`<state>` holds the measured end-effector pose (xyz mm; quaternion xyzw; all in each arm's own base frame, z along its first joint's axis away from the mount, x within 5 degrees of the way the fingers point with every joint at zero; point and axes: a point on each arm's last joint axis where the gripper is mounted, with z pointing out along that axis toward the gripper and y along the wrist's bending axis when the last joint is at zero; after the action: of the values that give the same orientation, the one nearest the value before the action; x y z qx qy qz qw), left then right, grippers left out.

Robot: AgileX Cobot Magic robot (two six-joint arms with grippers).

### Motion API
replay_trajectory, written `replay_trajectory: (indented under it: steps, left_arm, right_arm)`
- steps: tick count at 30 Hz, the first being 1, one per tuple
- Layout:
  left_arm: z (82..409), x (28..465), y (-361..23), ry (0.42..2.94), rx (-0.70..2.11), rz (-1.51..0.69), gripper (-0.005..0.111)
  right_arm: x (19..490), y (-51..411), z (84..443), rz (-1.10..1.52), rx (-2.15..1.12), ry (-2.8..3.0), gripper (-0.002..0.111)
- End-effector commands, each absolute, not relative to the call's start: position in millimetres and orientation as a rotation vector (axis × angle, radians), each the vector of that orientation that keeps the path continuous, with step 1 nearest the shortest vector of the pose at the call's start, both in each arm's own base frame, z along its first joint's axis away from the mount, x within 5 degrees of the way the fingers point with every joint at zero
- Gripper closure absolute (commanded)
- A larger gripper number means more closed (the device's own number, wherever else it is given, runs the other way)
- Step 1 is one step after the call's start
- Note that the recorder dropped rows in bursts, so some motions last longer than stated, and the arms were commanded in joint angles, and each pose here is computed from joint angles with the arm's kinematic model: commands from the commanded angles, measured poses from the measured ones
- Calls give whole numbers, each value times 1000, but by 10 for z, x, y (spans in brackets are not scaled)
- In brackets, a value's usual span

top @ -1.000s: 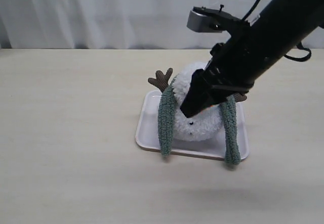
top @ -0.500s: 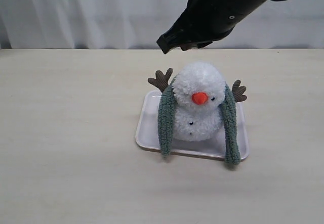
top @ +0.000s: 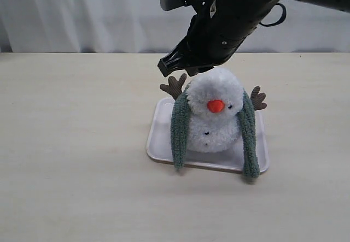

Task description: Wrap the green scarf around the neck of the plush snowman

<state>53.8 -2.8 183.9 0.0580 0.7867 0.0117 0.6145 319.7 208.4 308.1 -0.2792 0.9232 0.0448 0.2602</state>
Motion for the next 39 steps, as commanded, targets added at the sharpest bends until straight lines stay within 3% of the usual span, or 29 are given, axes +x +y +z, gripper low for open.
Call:
replay_trajectory:
  steps: [1, 14, 21, 26, 33, 39]
  left_arm:
    - [1840, 539, -27, 1803, 129, 28, 96]
    - [1840, 539, -27, 1803, 129, 28, 96]
    - [1840, 539, -27, 1803, 129, 28, 96]
    - [1840, 539, -27, 1803, 129, 28, 96]
    - [1840, 539, -27, 1803, 129, 28, 96]
    - [1840, 539, -27, 1803, 129, 28, 96]
  right_arm:
    - [3245, 2127, 3025, 135, -731, 2499, 104]
    - [3619, 2165, 2837, -84, -671, 2521, 104]
    - [3875, 2267, 3011, -13, -569, 2674, 104]
    - [3920, 2408, 2872, 105, -588, 2715, 104]
    - [4012, 2316, 2729, -91, -530, 2713, 104]
    - [3969, 2340, 2731, -25, -508, 2740, 104]
